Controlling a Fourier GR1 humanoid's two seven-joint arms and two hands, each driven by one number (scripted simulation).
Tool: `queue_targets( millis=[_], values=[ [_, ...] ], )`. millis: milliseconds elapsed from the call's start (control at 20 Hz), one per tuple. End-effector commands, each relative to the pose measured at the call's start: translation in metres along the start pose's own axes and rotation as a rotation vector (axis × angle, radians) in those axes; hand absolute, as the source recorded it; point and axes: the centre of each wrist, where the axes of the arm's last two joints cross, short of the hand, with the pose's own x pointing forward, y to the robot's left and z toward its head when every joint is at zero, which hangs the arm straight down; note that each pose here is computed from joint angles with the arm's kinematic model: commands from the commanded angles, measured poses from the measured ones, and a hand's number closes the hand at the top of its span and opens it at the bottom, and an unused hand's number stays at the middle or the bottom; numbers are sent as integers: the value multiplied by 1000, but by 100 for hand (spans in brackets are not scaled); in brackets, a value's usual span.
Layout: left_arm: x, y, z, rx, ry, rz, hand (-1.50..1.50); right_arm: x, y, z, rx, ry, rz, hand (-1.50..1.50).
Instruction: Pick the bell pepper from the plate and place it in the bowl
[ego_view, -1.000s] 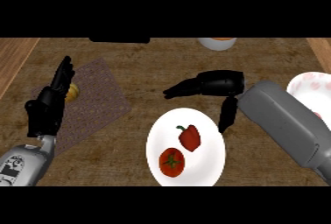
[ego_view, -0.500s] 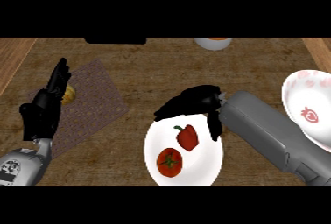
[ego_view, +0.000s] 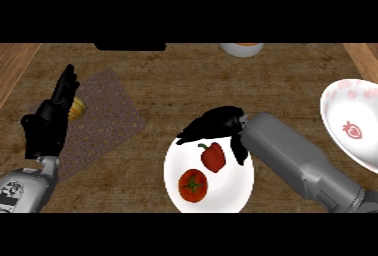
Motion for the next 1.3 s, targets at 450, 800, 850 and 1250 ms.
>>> queue_targets(
  millis=[450, 800, 850, 1250],
  values=[
    [5, 6, -5, -16, -14, 3, 0, -23, 32, -40, 68, -32, -50, -150],
    [-2, -1, -2, -10, -5, 8, 0, -22, 55, -47, 25, -115, 82, 150],
    [15, -12, -14, 15, 9, 5, 0, -14, 42, -45, 18, -128, 81, 150],
    [-7, 13, 2, -3, -11, 16, 0, -10, 61, -51, -16, -189, 62, 150]
  ],
)
